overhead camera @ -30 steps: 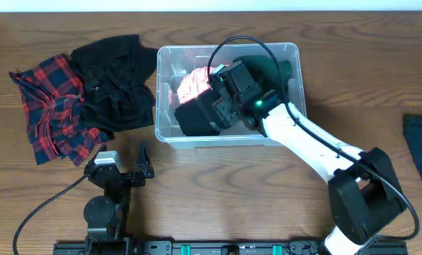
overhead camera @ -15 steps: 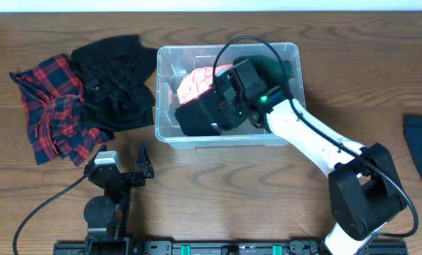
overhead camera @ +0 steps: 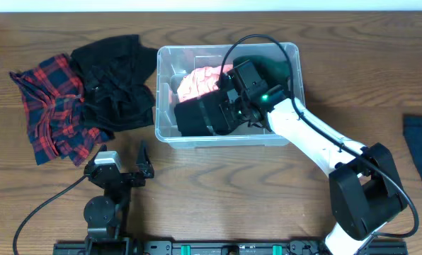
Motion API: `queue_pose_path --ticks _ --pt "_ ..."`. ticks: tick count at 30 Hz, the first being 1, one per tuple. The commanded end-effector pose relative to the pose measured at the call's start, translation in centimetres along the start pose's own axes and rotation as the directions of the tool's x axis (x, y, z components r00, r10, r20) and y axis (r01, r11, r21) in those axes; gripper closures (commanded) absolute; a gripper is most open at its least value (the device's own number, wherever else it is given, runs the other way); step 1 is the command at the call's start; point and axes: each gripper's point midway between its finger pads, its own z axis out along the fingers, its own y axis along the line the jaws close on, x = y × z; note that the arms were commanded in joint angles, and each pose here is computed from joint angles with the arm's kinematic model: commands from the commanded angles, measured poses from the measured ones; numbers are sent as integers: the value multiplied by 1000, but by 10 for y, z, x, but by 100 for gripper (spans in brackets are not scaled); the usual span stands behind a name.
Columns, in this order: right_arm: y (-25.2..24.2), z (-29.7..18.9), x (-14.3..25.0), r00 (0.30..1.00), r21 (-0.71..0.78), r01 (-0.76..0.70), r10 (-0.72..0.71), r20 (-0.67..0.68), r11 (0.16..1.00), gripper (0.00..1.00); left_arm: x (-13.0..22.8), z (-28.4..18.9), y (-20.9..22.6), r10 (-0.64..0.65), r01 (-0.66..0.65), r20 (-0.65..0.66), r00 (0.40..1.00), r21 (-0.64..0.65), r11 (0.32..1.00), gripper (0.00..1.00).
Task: Pack container
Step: 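Press the black garment down in the bin and open the right gripper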
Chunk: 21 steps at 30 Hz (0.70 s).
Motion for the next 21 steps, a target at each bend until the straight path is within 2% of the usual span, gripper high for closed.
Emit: queue_pose_path --ticks 1,9,10,12,13,18,21 --pt "16 0 -1 967 -60 -254 253 -32 965 99 16 1 4 8 -9 -51 999 -13 1000 2" --pt "27 2 13 965 -25 -255 253 -65 967 99 16 1 4 8 -9 -51 999 -13 1000 2" --pt "25 2 12 968 -11 -246 245 -56 969 94 16 1 4 8 -9 -51 999 -13 1000 2" --pt "24 1 7 977 -10 -210 210 -41 978 64 16 1 4 8 -9 -51 999 -13 1000 2" --pt "24 -1 3 981 -13 -194 193 -33 981 57 16 1 4 8 -9 -51 999 -13 1000 2" --pt "18 -24 -20 988 9 -151 151 -4 988 36 16 1 4 8 -9 -51 999 -13 1000 2" --pt "15 -47 -37 996 37 -90 90 8 995 9 16 1 4 8 -9 -51 999 -13 1000 2"
